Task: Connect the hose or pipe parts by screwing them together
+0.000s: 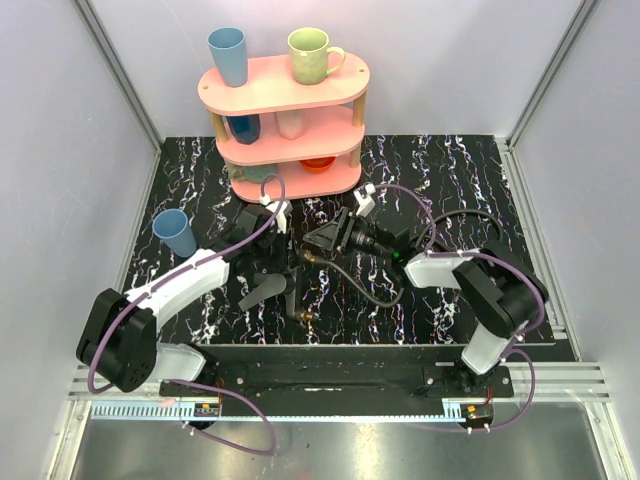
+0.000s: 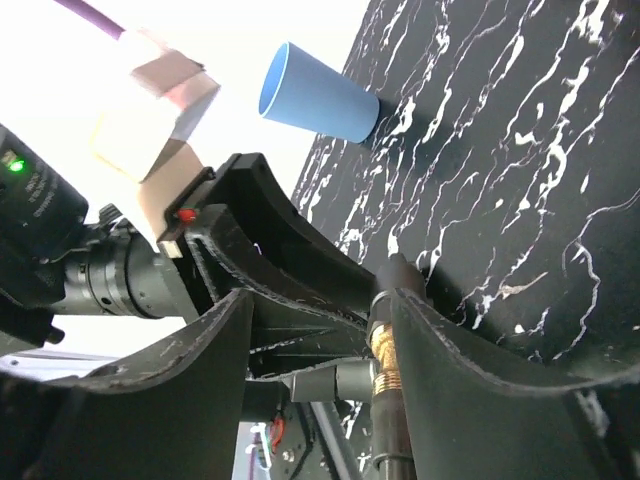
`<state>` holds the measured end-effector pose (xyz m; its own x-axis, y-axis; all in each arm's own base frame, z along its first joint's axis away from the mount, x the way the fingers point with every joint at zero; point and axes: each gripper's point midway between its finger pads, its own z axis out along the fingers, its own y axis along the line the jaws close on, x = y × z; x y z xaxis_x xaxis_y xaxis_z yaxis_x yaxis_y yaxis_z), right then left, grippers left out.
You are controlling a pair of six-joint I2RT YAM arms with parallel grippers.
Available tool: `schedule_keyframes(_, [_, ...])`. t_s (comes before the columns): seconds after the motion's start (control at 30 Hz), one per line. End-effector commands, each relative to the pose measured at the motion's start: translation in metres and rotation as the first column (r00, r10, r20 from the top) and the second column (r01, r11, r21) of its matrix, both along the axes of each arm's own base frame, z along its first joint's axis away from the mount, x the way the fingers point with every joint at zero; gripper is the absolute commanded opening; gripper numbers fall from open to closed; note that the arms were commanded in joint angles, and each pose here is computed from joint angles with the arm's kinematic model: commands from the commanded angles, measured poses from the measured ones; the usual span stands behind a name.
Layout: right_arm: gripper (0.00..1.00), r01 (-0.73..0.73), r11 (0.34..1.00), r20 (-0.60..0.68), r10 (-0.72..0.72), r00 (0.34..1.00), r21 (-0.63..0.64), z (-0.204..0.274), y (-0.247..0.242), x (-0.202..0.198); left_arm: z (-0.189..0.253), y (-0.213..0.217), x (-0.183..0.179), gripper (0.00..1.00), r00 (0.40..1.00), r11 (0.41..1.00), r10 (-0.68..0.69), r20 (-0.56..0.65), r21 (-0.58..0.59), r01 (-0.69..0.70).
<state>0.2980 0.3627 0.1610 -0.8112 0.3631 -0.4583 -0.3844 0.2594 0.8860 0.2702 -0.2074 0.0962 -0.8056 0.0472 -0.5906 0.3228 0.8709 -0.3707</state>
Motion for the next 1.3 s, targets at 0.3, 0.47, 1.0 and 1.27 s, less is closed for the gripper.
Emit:
schedule_keyframes(0.3, [0.68, -0.008, 0.957, 0.757, 0.234, 0.61, -0.289, 0.1, -0.024, -0.026, 0.03, -0.001, -0.006, 0.0, 0.994, 0.994, -0.094, -0.058, -0.055, 0.091])
schedule_keyframes(0.47, [0.66, 0.133, 0.807, 0.814, 0.55, 0.188, -0.576, 0.061, -0.02, -0.06, 0.026, 0.002, -0.002, 0.0, 0.992, 0.995, -0.078, -0.097, -0.061, 0.073])
schedule_keyframes(1.0, [0.68, 0.26, 0.563, 0.576, 0.817, -0.031, -0.784, 0.004, -0.026, -0.051, 0.021, -0.009, -0.01, 0.0, 0.975, 0.987, -0.14, -0.174, -0.103, 0.124])
schedule_keyframes(1.27, [0.64, 0.277, 0.52, 0.539, 0.842, -0.012, -0.808, -0.015, -0.015, -0.04, 0.017, -0.011, -0.011, 0.0, 0.971, 0.986, -0.146, -0.188, -0.11, 0.127])
